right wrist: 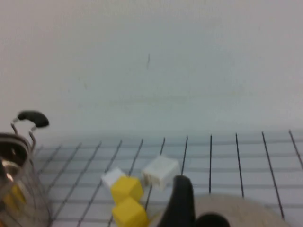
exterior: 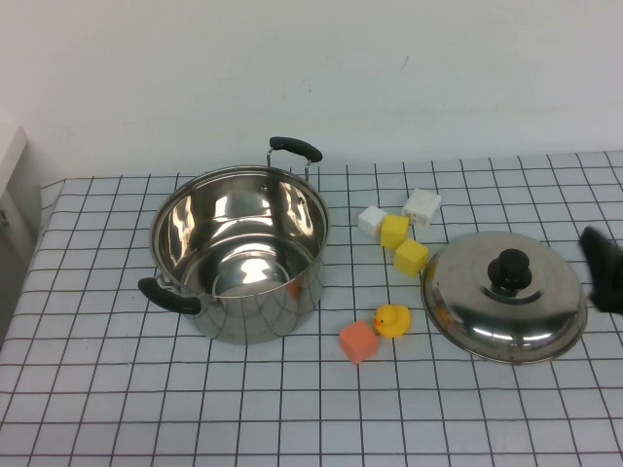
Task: Cover the pot
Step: Pick up the pot lid
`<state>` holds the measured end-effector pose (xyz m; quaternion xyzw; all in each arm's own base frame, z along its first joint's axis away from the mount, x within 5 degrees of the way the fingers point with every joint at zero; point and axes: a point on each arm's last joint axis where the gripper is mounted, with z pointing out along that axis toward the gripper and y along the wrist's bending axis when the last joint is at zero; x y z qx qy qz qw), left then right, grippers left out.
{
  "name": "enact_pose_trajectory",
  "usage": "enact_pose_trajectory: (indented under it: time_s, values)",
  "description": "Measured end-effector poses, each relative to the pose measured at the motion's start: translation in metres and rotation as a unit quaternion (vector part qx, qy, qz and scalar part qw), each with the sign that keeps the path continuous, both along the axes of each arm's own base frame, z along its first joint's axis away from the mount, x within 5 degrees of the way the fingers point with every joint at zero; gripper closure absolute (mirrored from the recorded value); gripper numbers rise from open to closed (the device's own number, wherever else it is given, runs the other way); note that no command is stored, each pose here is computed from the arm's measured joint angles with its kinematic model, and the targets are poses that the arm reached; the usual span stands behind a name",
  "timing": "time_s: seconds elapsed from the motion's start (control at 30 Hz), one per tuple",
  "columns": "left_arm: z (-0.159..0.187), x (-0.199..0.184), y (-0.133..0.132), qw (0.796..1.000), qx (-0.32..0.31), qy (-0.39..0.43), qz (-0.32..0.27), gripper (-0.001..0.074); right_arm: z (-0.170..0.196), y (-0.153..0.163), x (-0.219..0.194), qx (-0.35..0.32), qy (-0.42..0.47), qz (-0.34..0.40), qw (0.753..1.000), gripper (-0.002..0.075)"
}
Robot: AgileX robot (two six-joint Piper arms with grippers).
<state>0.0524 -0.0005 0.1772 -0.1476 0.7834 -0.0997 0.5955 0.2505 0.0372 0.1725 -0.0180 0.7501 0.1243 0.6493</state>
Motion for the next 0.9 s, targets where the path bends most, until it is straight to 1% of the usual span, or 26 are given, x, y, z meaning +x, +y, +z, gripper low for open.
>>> enact_pose_trajectory:
  time_s: [0.13,0.33,0.4,0.67,0.9]
  values:
    - [0.000,0.000,0.000,1.000,0.000,0.000,0.000,0.0738,-0.043,0.007,0.031,-0.010,0.057,0.018,0.998,0.0148]
    - [0.000,0.000,0.000,1.000,0.000,0.000,0.000,0.0738,-0.086,0.017,0.081,-0.021,0.075,0.050,0.996,0.0147]
    - [0.000,0.000,0.000,1.000,0.000,0.000,0.000,0.0738,-0.097,0.019,0.091,-0.022,0.079,0.052,0.995,0.0147]
    - [0.000,0.000,0.000,1.000,0.000,0.000,0.000,0.0736,-0.125,0.022,0.122,-0.027,0.073,0.053,0.996,0.0147]
    - [0.000,0.000,0.000,1.000,0.000,0.000,0.000,0.0737,-0.141,0.020,0.132,-0.023,0.079,0.035,0.996,0.0147]
